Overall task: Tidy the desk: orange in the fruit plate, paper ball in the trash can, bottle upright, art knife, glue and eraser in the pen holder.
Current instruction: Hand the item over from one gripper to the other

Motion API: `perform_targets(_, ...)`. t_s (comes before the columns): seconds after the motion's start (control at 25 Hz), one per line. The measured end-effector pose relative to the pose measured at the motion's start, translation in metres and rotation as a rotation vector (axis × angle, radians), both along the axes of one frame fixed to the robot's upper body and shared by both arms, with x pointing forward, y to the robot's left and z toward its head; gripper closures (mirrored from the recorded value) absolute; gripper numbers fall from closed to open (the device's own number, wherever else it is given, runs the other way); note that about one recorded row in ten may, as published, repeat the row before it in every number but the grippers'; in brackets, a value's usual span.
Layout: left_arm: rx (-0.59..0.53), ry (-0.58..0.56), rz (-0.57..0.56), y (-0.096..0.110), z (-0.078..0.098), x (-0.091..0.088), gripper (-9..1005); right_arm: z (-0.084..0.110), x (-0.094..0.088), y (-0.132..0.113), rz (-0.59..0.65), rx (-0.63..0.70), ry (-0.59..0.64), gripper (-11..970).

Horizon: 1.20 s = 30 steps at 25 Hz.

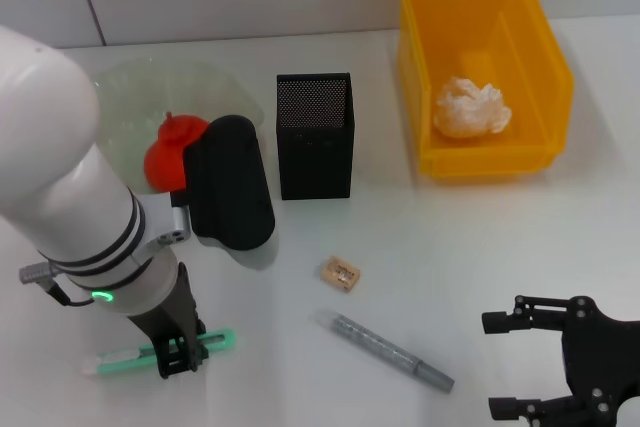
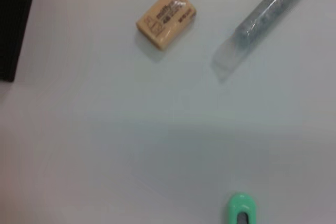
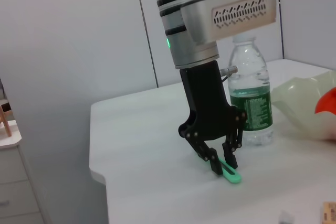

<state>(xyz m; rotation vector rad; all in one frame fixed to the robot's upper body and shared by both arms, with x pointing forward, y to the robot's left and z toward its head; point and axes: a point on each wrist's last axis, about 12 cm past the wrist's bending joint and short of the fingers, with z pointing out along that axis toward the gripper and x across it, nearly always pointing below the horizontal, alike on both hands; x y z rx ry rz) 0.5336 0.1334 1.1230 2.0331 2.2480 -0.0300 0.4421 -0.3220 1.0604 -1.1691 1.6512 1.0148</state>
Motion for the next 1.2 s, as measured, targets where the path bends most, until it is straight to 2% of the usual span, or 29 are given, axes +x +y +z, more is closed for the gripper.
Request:
perform_targets(0.16,-0.028,0.01,0.009,-0.002,0.008,0.0,801,0.002,0.0,-0.005,-0.034,0.01,-0.012,127)
perform_targets(0.28,-0.127,0.013,0.007,-0.01,0.025,0.0,801,0.005,-0.001,-0.011,-0.065,0.024,-0.025,127)
perform_targets(0.36,-0.127,0.013,0.007,-0.01,0.025,0.0,801,0.008,-0.002,-0.016,-0.085,0.038,-0.039,127)
perform_targets(0.44,-0.229,0.021,0.004,-0.016,0.039,0.0,800,0.012,-0.004,-0.023,-0.117,0.061,-0.061,127)
perform_targets(0.56,-0.287,0.013,0.001,-0.02,0.049,0.0,800,0.014,-0.008,-0.029,-0.137,0.061,-0.068,127)
perform_targets(0.6,-0.406,-0.012,0.015,-0.023,0.063,0.003,800,0.014,-0.011,-0.034,-0.153,0.061,-0.075,127)
perform_targets(0.64,-0.469,-0.019,0.037,-0.023,0.07,0.006,800,0.017,-0.017,-0.042,-0.185,0.065,-0.104,127)
perform_targets(0.68,-0.469,-0.019,0.037,-0.023,0.07,0.006,800,0.017,-0.017,-0.042,-0.185,0.065,-0.104,127)
perform_targets(0.8,-0.621,-0.025,0.11,-0.018,0.083,0.016,799,0.02,-0.025,-0.05,-0.218,0.084,-0.132,127)
perform_targets(0.84,-0.767,-0.016,0.183,-0.01,0.092,0.024,799,0.022,-0.031,-0.055,-0.234,0.096,-0.14,127)
perform_targets(0.88,-0.767,-0.016,0.183,-0.01,0.092,0.024,799,0.022,-0.031,-0.055,-0.234,0.096,-0.14,127)
perform_targets(0.96,-0.888,0.001,0.222,0.0,0.095,0.03,799,0.024,-0.036,-0.058,-0.242,0.106,-0.146,127)
perform_targets(1.08,-1.005,0.033,0.236,0.009,0.095,0.032,798,0.025,-0.039,-0.06,-0.242,0.113,-0.163,127)
perform_targets(1.2,-1.051,0.063,0.26,0.013,0.092,0.033,798,0.026,-0.042,-0.057,-0.231,0.117,-0.254,127)
